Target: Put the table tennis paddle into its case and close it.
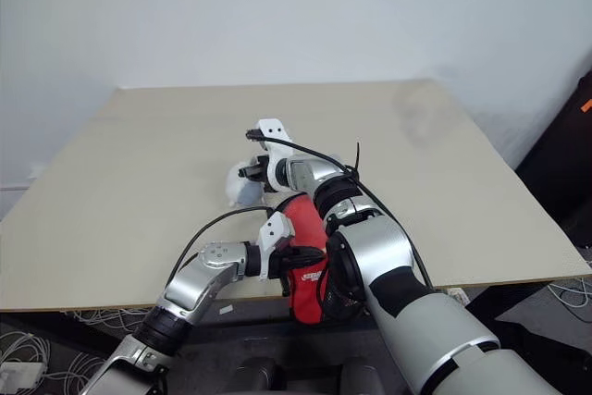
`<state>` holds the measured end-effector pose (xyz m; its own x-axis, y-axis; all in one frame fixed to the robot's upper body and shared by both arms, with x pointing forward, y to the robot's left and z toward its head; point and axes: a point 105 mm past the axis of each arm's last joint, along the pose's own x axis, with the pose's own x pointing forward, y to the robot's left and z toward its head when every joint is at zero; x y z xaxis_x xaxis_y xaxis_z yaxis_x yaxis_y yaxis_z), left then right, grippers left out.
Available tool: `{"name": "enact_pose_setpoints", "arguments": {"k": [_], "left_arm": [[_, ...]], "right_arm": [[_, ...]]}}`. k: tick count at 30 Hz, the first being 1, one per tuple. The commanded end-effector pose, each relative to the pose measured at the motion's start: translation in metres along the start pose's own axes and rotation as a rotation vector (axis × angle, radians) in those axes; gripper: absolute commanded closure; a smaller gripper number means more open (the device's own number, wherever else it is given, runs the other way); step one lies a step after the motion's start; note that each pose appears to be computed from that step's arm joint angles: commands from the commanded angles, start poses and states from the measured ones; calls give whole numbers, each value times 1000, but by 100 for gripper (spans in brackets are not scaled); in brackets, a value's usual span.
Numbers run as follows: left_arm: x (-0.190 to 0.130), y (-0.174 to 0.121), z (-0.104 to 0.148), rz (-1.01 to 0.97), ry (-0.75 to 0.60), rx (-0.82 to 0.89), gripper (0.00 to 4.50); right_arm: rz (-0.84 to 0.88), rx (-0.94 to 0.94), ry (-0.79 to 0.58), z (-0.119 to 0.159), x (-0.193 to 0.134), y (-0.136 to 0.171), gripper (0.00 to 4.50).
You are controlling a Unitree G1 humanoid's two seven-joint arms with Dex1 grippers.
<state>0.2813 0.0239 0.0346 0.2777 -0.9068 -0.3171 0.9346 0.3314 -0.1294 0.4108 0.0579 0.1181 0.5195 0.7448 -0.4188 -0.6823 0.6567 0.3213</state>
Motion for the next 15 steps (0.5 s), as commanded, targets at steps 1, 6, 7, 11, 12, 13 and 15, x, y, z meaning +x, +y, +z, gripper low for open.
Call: {"name": "enact_pose_setpoints", "arguments": {"k": [1, 6, 7, 11, 12, 13, 15], "left_arm": [[-2, 7, -21, 53, 87, -36, 421], [-2, 6, -21, 51, 90, -37, 421], [-2, 6, -21, 50, 90, -37, 421], [-2, 6, -21, 52, 91, -38, 421], [-3, 6, -21, 53, 91, -39, 421], [-3, 7, -21, 53, 92, -40, 421], [-3, 7, -21, 55, 91, -41, 421]], "right_arm": [[-54, -25, -102, 29, -4, -1, 449], [-192, 17, -150, 32, -10, -23, 449], [-222, 28, -166, 34, -12, -29, 449], [-310, 59, -221, 42, -22, -46, 449], [-328, 65, -233, 44, -24, -49, 449], [-340, 68, -240, 45, -25, -51, 449], [-378, 84, -258, 47, -30, -59, 449]]}}
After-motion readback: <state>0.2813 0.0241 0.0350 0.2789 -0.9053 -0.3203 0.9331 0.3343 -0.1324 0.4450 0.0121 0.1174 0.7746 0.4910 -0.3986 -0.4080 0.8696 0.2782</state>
